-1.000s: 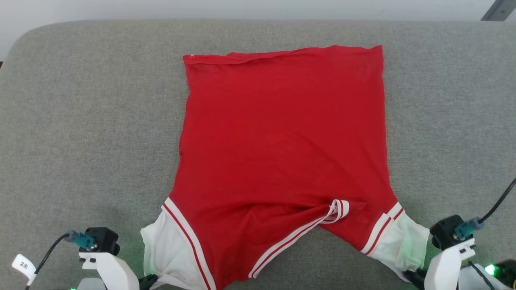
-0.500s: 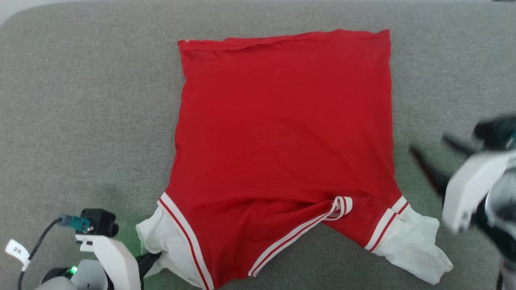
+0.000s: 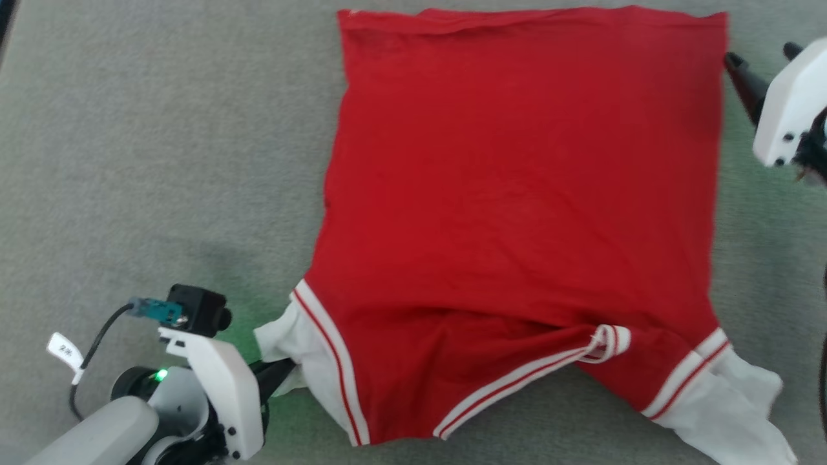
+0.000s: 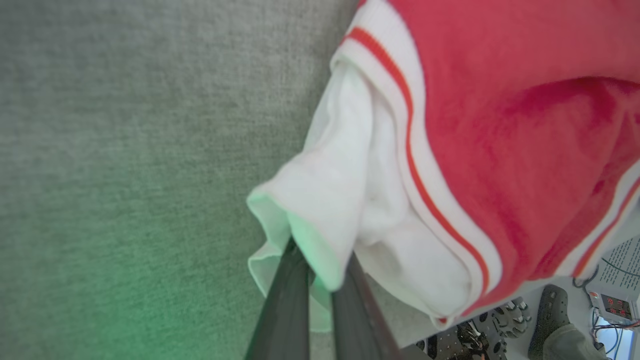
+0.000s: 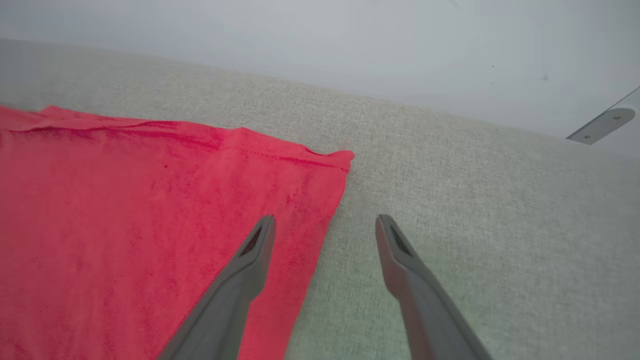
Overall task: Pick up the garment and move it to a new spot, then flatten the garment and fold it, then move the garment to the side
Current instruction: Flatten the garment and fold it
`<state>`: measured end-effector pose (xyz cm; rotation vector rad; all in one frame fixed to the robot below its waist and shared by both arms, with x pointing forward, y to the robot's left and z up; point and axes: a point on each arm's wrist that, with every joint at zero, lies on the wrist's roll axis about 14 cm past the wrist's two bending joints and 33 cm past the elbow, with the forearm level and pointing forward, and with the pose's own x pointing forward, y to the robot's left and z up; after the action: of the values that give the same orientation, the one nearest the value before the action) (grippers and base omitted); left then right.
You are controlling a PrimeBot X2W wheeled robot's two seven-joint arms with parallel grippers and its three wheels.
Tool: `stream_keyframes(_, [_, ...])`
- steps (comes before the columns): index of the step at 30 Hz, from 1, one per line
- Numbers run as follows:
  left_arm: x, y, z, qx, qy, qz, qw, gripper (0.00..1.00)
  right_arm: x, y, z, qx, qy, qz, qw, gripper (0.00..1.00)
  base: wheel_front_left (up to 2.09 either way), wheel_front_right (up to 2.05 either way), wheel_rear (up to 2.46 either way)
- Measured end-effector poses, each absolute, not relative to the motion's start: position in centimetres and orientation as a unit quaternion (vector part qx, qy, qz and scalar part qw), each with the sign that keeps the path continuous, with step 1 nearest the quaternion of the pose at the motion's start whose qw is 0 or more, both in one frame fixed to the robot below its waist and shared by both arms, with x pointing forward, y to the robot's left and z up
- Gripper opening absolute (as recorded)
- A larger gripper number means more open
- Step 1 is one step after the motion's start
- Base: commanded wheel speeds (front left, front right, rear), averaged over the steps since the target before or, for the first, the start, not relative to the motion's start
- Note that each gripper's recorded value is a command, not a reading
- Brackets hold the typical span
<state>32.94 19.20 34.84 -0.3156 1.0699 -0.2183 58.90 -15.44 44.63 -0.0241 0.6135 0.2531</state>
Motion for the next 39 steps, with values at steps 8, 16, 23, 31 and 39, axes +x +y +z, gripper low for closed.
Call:
stream_keyframes(8, [32.9,19.4,34.3,-0.167,0.505,-0.097,0.841,0.0,60.9,-14.1,38.3,0.001,0.44,0.112,0.891,1.0,0.0,0.0,0.0])
stream_keyframes(16, [32.6,19.6,33.8,-0.184,0.502,-0.086,0.841,0.0,60.6,-13.1,35.9,-0.012,0.539,0.11,0.835,0.0,0.0,0.0,0.0])
stream_keyframes(23, [33.0,19.6,33.5,-0.186,0.497,-0.087,0.843,0.0,60.3,-13.4,36.5,-0.038,0.522,0.116,0.844,0.0,0.0,0.0,0.0])
stream_keyframes(31, [33.3,19.6,33.4,-0.169,0.5,-0.103,0.843,0.0,57.7,-14.4,38.1,-0.059,0.486,0.139,0.861,0.0,0.0,0.0,0.0])
stream_keyframes(39, [34.6,18.9,34.0,-0.141,0.496,-0.122,0.848,0.0,51.1,-17.1,39.4,-0.06,0.476,0.159,0.863,0.0,0.0,0.0,0.0])
